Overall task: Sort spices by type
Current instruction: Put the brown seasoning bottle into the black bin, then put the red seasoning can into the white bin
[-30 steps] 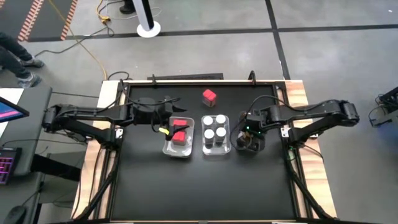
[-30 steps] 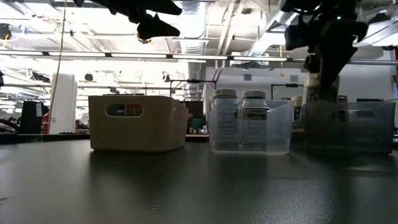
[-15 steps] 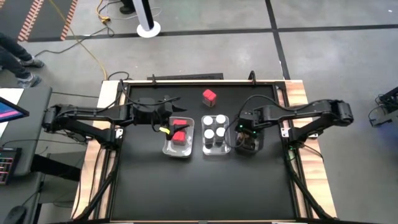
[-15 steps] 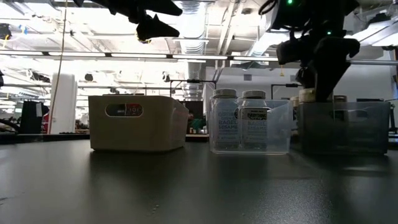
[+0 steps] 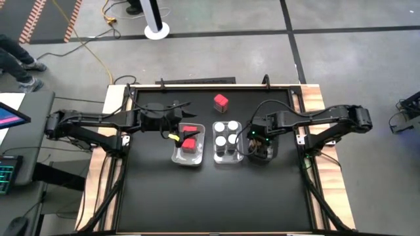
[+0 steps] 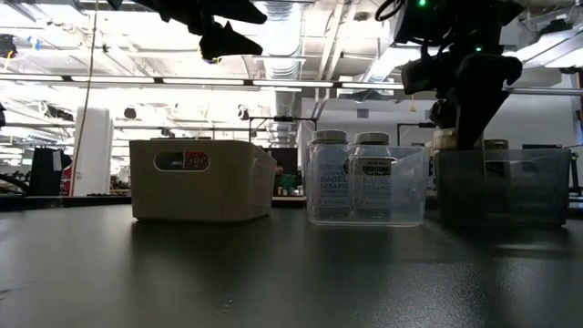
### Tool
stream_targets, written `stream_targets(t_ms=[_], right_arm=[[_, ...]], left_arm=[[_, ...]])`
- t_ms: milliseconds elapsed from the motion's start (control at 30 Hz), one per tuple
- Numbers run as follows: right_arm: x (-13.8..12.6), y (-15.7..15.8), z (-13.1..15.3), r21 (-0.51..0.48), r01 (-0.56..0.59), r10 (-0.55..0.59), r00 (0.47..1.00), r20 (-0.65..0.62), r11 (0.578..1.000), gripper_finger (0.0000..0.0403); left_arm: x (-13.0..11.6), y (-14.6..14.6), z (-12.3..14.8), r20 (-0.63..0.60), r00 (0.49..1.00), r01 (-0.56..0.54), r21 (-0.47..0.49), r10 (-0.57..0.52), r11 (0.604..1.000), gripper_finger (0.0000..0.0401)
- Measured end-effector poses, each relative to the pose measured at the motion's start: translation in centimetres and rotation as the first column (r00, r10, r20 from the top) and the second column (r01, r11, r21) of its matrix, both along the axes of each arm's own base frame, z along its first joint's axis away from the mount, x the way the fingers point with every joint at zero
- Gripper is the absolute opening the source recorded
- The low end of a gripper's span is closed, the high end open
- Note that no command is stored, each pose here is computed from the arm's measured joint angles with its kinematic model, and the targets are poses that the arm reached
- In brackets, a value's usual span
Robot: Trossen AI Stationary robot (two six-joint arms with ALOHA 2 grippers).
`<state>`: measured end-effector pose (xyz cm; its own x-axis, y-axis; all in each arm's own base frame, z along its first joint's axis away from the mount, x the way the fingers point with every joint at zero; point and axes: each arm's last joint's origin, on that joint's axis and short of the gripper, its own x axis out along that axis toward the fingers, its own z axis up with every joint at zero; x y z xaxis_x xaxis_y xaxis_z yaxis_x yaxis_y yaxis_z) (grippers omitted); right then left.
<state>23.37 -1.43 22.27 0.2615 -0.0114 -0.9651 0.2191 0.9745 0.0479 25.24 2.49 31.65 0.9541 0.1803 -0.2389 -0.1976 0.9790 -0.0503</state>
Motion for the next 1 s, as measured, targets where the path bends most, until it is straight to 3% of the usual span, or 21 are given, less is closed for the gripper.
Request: stream_targets(t_ms=[267, 633, 1000], right_arm=[[0.0, 0.0, 0.0, -0.003, -0.009, 0.009, 1.000, -0.001, 1.000, 0.0342], [0.0, 0.0, 0.0, -0.004, -0.009, 0.009, 1.000, -0.001, 1.000, 0.0397], [0.0, 0.0, 2.2, -0.003, -0.007, 0.007, 1.000, -0.018, 1.000, 0.0391]], left_arm=[[0.0, 0.0, 0.0, -0.001, 1.000, 0.001, 0.000, -0.001, 1.000, 0.0353], [0.0, 0.0, 0.0, 0.001, 1.000, -0.001, -0.009, 0.001, 1.000, 0.0353], [0.0, 0.0, 0.0, 0.001, 1.000, -0.002, -0.011, 0.002, 1.000, 0.0353]])
